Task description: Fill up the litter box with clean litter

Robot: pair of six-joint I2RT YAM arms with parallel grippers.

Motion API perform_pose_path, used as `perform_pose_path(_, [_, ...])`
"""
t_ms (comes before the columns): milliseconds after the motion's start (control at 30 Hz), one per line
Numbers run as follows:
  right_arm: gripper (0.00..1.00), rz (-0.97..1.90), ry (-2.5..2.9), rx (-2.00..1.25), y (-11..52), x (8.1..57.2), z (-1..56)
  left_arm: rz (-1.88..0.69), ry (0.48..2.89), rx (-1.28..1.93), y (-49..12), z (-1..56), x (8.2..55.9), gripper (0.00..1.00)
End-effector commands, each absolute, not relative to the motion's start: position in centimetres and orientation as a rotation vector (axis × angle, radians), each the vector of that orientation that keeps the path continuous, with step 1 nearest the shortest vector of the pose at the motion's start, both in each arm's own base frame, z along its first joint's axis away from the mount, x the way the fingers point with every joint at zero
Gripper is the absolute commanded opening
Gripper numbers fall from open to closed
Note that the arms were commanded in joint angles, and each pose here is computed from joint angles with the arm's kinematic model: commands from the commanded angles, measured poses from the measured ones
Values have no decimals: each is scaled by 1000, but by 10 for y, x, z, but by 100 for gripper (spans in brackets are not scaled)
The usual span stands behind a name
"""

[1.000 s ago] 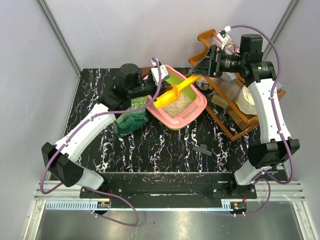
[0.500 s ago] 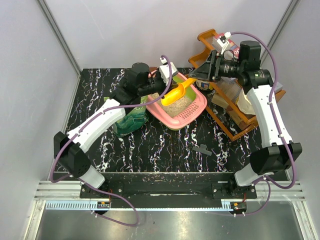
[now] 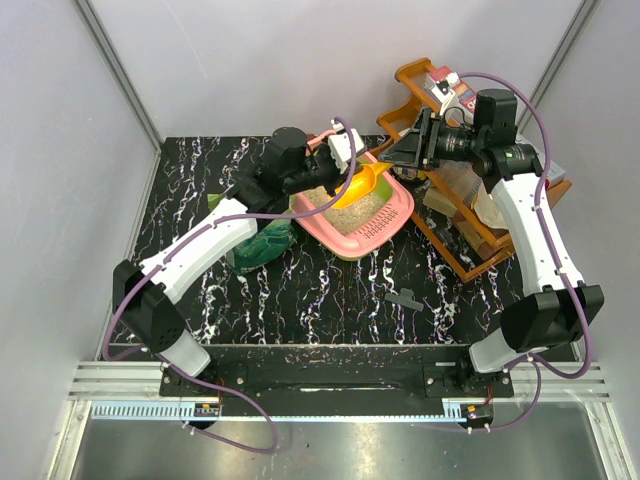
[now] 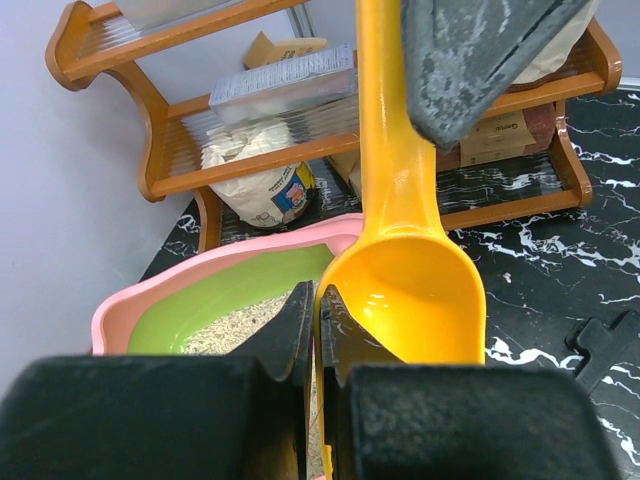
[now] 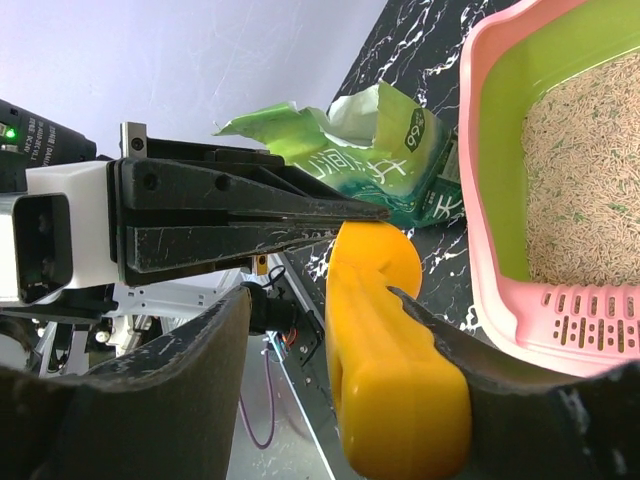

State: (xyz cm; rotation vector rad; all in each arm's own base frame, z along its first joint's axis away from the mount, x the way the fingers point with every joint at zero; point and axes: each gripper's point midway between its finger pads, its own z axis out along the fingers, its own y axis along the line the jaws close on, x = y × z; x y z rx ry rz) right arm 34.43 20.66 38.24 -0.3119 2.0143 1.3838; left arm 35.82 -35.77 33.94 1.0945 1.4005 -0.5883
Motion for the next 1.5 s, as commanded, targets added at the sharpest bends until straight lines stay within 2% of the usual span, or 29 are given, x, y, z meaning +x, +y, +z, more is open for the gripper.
perform_pose_path(0, [59,1379,1930,-384,208,331,404,-538,1277,1090,-363,374,362,0])
perform_pose_path(233, [50,1371,1948,-379,207,333,398,-533,1269,1112,-364,371,359,0])
perform_pose_path(767, [39,1341,1976,-358,205,343,383,-532,1250,1138,-364,373,354,0])
perform_pose_path(800, [37,1343,1976,-361,206,344,383,-538,1249,1139,-364,374,353,0])
perform_pose_path(900, [23,1349,1972,-372,207,346,382,-537,1251,1144,-362,375,351,0])
perform_pose_path(933, [13,1342,1962,-386,207,347,384,-528,1248,1146,-360,378,351,14])
perform_pose_path(967, [8,1335,1959,-393,207,348,385,-521,1246,1141,-358,382,350,29])
perform_pose_path(1000, [4,1327,1964,-391,206,351,383,-504,1260,1127,-351,387,349,42])
perform_pose_path(1033, [0,1302,1945,-415,206,352,388,-499,1254,1115,-346,396,347,51])
perform_pose_path(1067, [0,1280,1962,-404,204,356,385,-488,1286,1106,-334,397,348,65])
perform_pose_path(1167, [0,1194,1974,-419,199,367,385,-448,1355,1034,-288,415,341,84])
perform_pose_path(1233, [0,1123,1967,-444,194,373,393,-429,1393,993,-254,428,331,89])
perform_pose_path(1300, [0,1077,1941,-500,193,382,399,-317,1516,935,-202,416,338,93])
perform_pose_path(1333, [0,1073,1962,-514,192,381,397,-242,1578,887,-172,409,349,93])
perform_pose_path(1367, [0,1067,1967,-535,193,385,393,-231,1670,898,-157,389,347,93])
perform_pose_path(1467, [0,997,1896,-590,196,391,413,-247,1812,859,-121,377,346,93])
